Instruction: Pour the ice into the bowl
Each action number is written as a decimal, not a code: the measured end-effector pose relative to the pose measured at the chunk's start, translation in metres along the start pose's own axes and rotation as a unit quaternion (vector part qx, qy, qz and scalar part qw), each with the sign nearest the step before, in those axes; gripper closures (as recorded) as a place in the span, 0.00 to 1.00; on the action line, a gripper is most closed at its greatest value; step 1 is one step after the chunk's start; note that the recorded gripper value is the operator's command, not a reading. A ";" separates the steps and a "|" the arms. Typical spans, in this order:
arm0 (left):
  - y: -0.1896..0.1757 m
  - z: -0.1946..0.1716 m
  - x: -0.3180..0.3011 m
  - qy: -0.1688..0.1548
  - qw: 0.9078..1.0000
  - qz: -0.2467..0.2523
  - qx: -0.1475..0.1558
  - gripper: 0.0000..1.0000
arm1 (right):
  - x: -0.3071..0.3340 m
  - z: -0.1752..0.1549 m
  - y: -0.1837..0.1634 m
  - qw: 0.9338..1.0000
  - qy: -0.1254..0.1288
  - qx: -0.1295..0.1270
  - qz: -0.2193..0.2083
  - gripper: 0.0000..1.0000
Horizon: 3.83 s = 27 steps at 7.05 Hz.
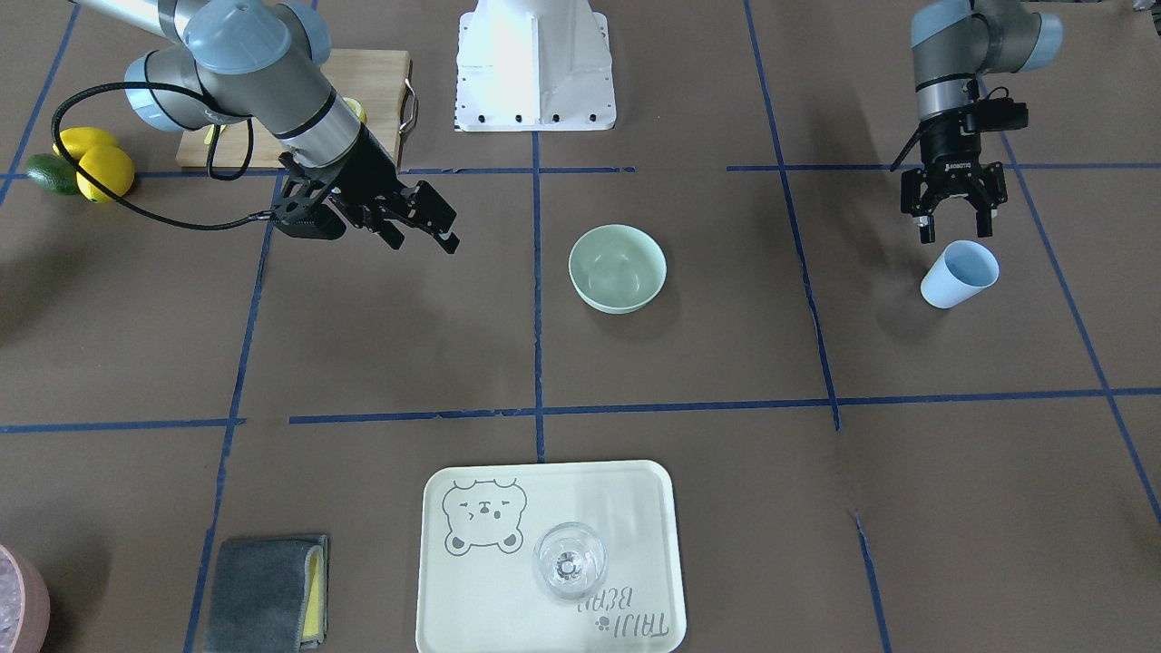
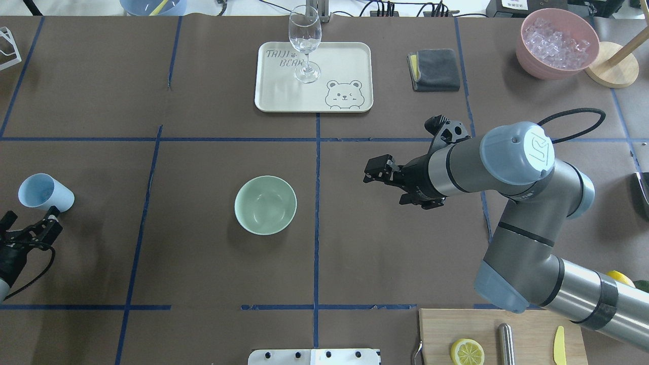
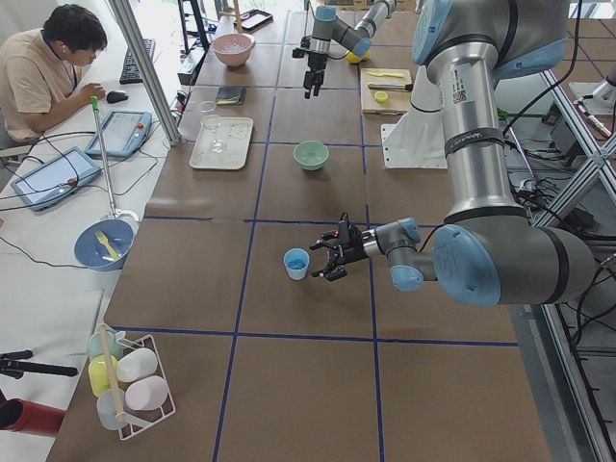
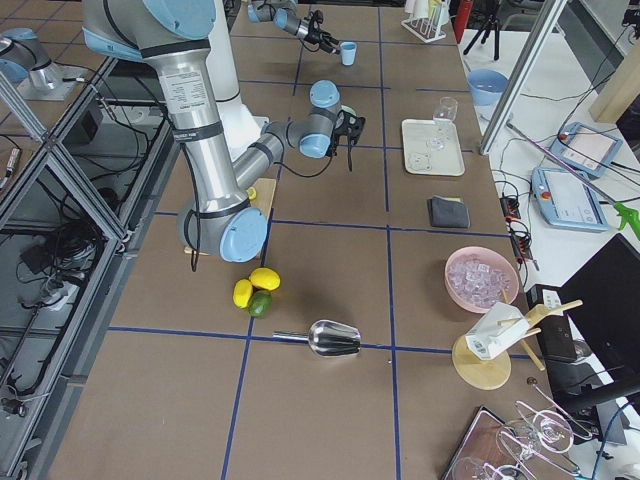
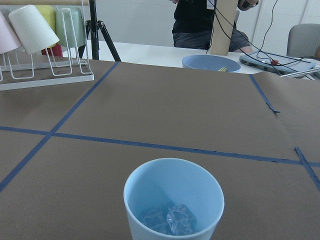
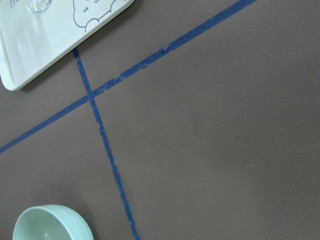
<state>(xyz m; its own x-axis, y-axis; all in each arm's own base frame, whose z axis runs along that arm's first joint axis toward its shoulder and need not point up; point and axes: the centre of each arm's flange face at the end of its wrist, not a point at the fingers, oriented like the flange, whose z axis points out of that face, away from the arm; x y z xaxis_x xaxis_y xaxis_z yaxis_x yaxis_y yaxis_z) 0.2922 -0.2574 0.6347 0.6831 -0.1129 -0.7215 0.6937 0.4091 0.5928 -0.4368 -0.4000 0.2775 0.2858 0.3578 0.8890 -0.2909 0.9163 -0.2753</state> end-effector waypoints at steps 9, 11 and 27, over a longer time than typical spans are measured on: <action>0.027 0.044 0.000 -0.028 0.997 0.053 0.048 0.02 | 0.002 -0.001 -0.002 1.000 0.001 0.001 0.001 0.00; 0.025 0.054 0.003 -0.035 0.997 0.044 0.055 0.02 | 0.000 -0.003 -0.001 1.000 -0.001 0.001 0.000 0.00; -0.065 0.028 0.191 0.079 0.975 0.167 0.120 1.00 | 0.015 -0.027 -0.004 1.000 -0.004 0.001 0.002 0.00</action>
<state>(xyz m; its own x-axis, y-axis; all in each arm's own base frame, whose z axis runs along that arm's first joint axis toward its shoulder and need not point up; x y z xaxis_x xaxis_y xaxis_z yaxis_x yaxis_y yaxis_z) 0.3836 -0.3310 0.4686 0.8495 0.1393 -0.5088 0.4850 0.1734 0.8572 -0.4062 -0.3930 0.2821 0.2769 0.3601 0.8909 -0.2942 0.9144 -0.2782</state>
